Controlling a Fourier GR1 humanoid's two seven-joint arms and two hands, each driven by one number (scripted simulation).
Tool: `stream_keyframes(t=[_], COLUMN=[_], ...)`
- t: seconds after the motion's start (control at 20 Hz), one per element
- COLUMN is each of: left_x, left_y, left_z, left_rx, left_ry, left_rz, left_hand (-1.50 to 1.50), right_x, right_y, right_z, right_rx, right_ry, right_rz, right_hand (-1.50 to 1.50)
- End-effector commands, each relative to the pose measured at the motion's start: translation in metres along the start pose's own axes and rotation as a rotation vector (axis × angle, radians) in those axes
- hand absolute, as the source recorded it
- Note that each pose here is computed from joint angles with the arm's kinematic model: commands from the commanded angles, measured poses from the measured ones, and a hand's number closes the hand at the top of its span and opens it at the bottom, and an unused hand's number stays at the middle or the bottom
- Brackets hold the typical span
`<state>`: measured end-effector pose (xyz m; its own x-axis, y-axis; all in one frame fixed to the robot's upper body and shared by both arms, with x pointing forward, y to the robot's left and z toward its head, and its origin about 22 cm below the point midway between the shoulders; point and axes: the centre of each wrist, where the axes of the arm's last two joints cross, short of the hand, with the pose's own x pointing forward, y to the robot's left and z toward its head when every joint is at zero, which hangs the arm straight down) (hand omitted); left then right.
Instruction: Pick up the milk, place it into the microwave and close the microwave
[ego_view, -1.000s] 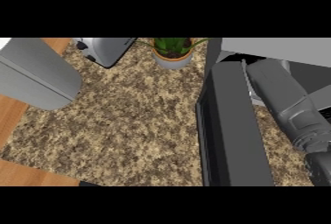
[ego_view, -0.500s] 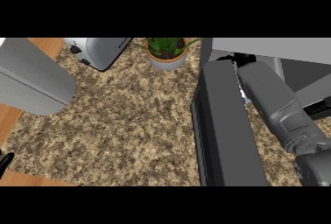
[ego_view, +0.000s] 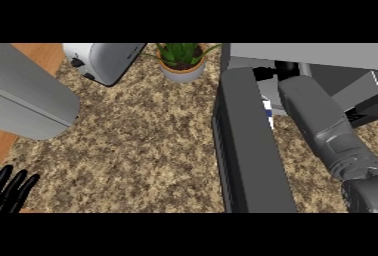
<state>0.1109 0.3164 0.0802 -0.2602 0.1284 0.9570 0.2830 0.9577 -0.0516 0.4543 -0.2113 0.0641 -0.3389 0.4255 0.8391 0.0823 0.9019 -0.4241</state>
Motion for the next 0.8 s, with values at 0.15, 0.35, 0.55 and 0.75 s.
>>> stream_keyframes(t=[0.15, 0.35, 0.55, 0.75], left_x=[-0.025, -0.039, -0.046, -0.069], left_y=[-0.02, -0.021, -0.033, -0.051], left_z=[-0.006, -0.019, -0.024, -0.049], left_rx=[-0.118, -0.219, -0.286, -0.301], left_ry=[0.019, 0.076, 0.102, 0.118], left_rz=[0.069, 0.073, 0.074, 0.04], left_hand=[-1.5, -1.5, -1.5, -1.5], right_x=[-0.027, -0.032, -0.05, -0.073], right_y=[-0.027, -0.009, 0.015, 0.021], right_z=[0.019, 0.028, 0.056, 0.087], right_rx=[0.057, 0.149, 0.167, 0.204], right_ry=[0.003, -0.003, 0.042, 0.048], right_rz=[-0.184, -0.351, -0.493, -0.588], right_hand=[-1.5, -1.5, -1.5, -1.5])
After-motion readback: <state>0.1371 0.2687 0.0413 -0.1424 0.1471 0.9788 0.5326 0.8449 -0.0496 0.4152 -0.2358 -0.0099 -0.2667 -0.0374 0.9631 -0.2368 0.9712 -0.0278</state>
